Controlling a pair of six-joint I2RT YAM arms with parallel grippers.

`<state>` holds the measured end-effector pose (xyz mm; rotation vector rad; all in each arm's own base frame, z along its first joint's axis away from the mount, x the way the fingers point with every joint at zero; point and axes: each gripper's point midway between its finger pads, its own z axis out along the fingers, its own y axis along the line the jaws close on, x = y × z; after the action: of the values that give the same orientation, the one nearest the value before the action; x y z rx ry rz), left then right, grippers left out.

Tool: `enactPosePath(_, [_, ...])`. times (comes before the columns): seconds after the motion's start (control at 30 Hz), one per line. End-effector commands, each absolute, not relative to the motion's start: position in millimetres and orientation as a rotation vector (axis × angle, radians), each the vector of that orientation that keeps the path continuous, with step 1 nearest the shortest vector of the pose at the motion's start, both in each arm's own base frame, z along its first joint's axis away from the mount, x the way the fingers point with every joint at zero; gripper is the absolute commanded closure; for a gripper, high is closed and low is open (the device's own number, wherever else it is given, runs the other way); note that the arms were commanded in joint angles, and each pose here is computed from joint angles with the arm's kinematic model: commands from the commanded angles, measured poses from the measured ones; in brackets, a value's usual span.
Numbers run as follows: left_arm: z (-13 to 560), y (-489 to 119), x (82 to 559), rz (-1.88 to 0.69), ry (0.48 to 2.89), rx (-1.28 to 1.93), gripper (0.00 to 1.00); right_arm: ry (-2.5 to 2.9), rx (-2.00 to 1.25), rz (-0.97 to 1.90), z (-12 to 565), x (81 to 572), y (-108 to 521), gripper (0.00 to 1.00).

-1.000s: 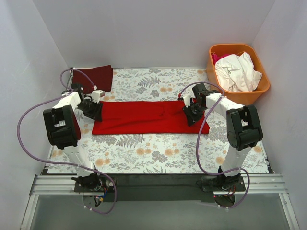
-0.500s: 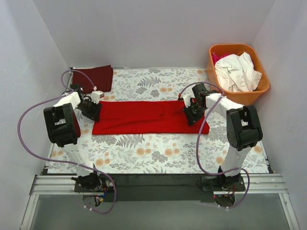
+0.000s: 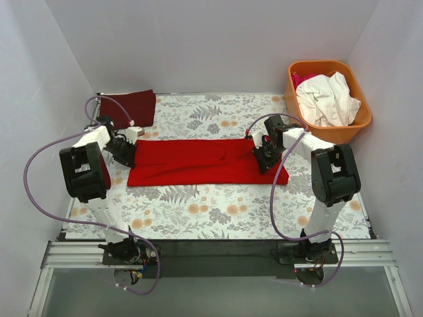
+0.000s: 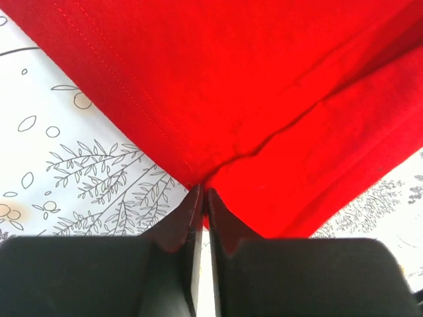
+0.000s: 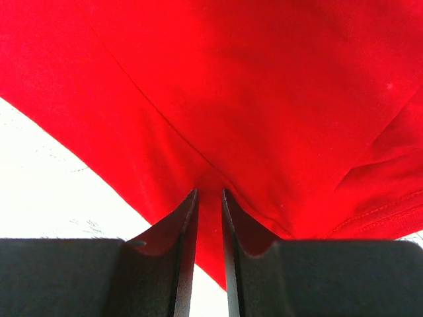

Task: Fold and stack the t-shirts
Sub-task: Fold the tshirt

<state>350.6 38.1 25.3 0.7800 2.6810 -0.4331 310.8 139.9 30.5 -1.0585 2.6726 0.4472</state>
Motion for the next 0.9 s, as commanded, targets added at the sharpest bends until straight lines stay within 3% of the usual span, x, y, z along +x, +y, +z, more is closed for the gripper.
enactPosePath(0.0, [54,38,358,-0.436,2.605,0.800,0.96,2.645,-1.059,0.436,39,322,142,0.74])
enactPosePath(0.03, [57,38,359,-0.434,2.597,0.799,1.00,2.646,-1.057,0.434,39,322,141,0.74])
enactPosePath(0.57, [92,41,384,-0.340,2.402,0.794,1.00,2.649,-1.073,0.363,39,323,133,0.75])
enactPosePath(0.8, [63,51,386,-0.324,2.464,0.753,1.00,2.645,-1.081,0.344,39,327,131,0.75])
enactPosePath(0.87, [55,56,386,-0.307,2.510,0.725,0.93,2.643,-1.081,0.339,40,327,131,0.75])
